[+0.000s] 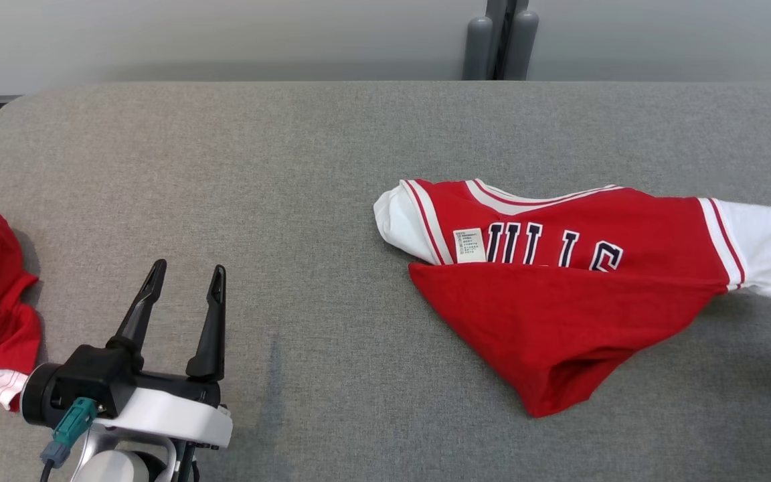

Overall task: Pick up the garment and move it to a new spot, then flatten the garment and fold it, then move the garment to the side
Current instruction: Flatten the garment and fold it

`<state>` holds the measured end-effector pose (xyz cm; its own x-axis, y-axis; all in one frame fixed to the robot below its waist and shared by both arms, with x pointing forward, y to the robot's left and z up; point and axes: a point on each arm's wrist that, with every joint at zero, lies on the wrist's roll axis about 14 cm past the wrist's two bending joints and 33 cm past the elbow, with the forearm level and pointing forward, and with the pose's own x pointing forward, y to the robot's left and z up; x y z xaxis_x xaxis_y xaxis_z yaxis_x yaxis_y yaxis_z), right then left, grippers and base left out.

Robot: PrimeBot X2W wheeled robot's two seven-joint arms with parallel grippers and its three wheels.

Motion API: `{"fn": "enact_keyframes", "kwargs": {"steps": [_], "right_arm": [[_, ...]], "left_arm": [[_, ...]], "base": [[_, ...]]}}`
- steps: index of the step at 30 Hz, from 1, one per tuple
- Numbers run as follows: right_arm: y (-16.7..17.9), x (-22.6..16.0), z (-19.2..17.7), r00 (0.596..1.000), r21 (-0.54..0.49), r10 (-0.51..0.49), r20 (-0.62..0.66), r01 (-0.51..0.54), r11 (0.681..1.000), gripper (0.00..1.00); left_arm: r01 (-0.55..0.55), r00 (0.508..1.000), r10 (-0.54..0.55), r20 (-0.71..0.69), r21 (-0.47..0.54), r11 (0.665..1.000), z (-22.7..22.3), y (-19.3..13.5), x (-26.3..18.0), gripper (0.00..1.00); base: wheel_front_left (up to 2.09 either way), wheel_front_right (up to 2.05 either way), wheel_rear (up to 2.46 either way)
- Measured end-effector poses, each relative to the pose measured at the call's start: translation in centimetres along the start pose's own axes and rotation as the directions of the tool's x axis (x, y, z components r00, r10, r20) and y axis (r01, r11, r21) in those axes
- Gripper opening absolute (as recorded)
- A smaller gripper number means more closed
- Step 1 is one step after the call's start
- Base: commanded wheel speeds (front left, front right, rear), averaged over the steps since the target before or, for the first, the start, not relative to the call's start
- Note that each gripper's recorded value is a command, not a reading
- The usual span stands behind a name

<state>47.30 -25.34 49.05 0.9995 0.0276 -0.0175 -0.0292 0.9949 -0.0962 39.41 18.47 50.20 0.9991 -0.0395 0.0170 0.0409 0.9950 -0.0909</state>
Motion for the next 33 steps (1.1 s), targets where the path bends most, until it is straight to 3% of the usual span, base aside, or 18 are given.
{"fn": "enact_keyframes", "kwargs": {"steps": [7, 8, 9, 20, 33], "right_arm": [[-0.9, -3.2, -7.9, 0.972, 0.074, -0.074, -0.225, 0.093, 0.993, 0.0], [-0.7, -3.5, -8.4, 0.967, 0.086, -0.079, -0.241, 0.102, 0.991, 0.45], [-0.3, -3.6, -8.6, 0.967, 0.101, -0.077, -0.242, 0.104, 0.989, 1.0], [2.0, -3.7, -4.9, 0.991, 0.181, -0.069, -0.115, 0.089, 0.979, 1.0], [7.9, -5.2, 1.7, 0.993, 0.184, 0.074, 0.087, -0.089, 0.979, 1.0]], "left_arm": [[0.017, 1.0, -0.017, -0.014, -0.002, 1.0, -0.8, -0.3, 0.9, 1.0], [0.017, 1.0, -0.017, -0.017, -0.002, 1.0, -0.9, -0.3, 0.9, 1.0], [0.019, 1.0, -0.019, -0.016, -0.003, 1.0, -0.9, -0.4, 0.9, 1.0], [0.025, 1.0, -0.025, 0.007, -0.001, 1.0, -0.1, -0.5, 0.7, 1.0], [-0.005, 1.0, 0.005, -0.006, -0.008, 1.0, 0.0, 0.0, -2.4, 1.0]], "base": [[0.0, 0.0, 0.0], [0.0, 0.0, 0.0], [0.0, 0.0, 0.0], [0.0, 0.0, 0.0], [0.0, 0.0, 0.0]]}}
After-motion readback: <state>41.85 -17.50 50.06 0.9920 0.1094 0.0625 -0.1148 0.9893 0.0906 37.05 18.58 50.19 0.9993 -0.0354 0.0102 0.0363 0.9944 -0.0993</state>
